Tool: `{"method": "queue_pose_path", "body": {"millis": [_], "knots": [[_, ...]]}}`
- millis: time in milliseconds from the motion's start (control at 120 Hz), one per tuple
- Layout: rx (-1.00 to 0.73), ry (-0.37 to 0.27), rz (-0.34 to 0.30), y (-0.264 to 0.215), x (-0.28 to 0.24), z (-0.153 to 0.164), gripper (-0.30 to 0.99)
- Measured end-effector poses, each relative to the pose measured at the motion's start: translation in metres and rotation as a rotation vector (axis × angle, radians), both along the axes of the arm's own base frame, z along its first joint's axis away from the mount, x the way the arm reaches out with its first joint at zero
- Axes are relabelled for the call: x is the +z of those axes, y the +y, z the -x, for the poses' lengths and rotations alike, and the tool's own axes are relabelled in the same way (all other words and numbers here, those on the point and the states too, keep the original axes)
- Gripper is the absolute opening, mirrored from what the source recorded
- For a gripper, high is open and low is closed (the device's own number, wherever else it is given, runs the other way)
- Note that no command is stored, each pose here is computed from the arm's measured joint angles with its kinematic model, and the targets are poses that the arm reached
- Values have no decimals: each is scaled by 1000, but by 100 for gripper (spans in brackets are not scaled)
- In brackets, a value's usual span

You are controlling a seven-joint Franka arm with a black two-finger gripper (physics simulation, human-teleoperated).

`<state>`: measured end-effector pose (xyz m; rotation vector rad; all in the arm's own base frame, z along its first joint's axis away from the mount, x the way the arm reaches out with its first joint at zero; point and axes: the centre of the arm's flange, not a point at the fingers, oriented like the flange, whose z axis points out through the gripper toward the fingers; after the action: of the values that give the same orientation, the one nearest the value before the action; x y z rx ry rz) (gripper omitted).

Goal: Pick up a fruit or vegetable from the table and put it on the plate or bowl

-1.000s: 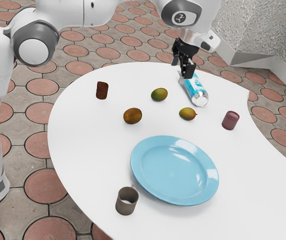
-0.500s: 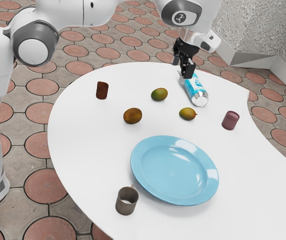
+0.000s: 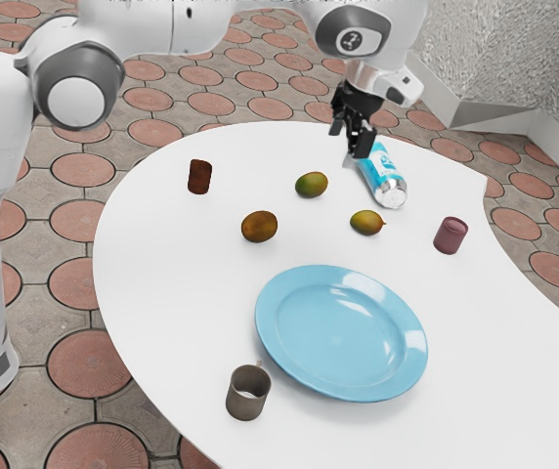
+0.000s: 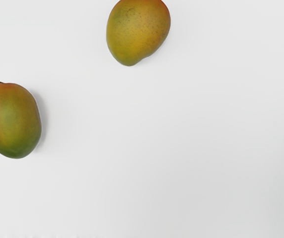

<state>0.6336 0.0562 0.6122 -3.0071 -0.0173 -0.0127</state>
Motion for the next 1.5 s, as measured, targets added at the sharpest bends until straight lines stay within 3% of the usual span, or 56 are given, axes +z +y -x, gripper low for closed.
{"method": "queue_pose_path", "body": {"millis": [250, 467, 600, 800, 1083, 1500], "knots": [[32, 71, 98, 23, -70, -32, 69], [-74, -47, 152, 11, -66, -81, 69], [-121, -79, 135, 17, -55, -81, 69], [-124, -73, 78, 28, -69, -84, 69], [-152, -105, 85, 25, -70, -90, 69], [-159, -46, 129, 36, -125, -103, 69]]}}
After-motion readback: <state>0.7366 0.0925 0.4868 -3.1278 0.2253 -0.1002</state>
